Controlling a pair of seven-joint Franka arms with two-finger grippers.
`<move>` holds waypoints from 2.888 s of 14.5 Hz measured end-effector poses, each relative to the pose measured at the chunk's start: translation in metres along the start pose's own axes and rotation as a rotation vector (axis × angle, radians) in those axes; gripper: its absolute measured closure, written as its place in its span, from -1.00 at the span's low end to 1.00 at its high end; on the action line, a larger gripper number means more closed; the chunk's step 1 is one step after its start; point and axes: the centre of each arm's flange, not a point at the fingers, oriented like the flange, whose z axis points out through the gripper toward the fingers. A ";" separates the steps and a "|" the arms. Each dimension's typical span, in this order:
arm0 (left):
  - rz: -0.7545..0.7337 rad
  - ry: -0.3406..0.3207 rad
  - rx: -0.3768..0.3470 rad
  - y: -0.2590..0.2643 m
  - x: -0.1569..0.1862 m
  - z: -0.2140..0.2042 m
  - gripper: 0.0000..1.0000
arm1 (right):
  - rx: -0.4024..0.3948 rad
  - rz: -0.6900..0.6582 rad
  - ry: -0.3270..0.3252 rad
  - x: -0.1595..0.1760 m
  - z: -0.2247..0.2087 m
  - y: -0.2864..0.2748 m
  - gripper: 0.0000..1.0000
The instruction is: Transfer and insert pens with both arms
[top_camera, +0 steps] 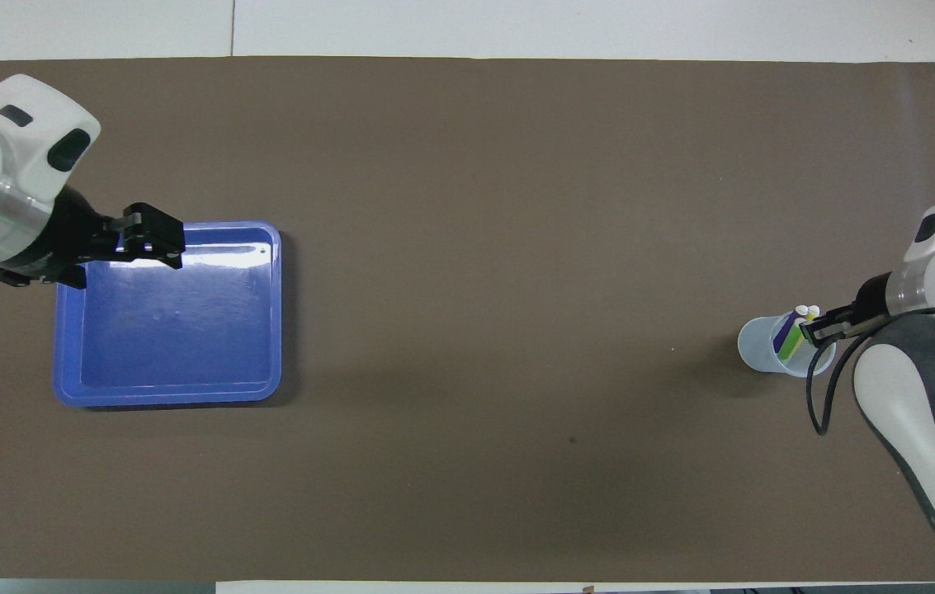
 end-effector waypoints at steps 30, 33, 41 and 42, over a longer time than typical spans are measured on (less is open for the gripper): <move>0.229 0.007 -0.022 -0.021 -0.009 -0.017 -1.00 | 0.011 0.298 -0.100 0.006 -0.197 0.005 -1.00; 0.231 0.009 -0.022 -0.020 -0.011 -0.018 -1.00 | 0.011 0.300 -0.099 0.005 -0.198 0.006 -1.00; 0.228 0.009 -0.022 -0.022 -0.010 -0.018 -1.00 | 0.011 0.297 -0.099 0.006 -0.198 0.005 -1.00; 0.228 0.009 -0.022 -0.022 -0.010 -0.018 -1.00 | 0.012 0.299 -0.099 0.006 -0.198 0.006 -1.00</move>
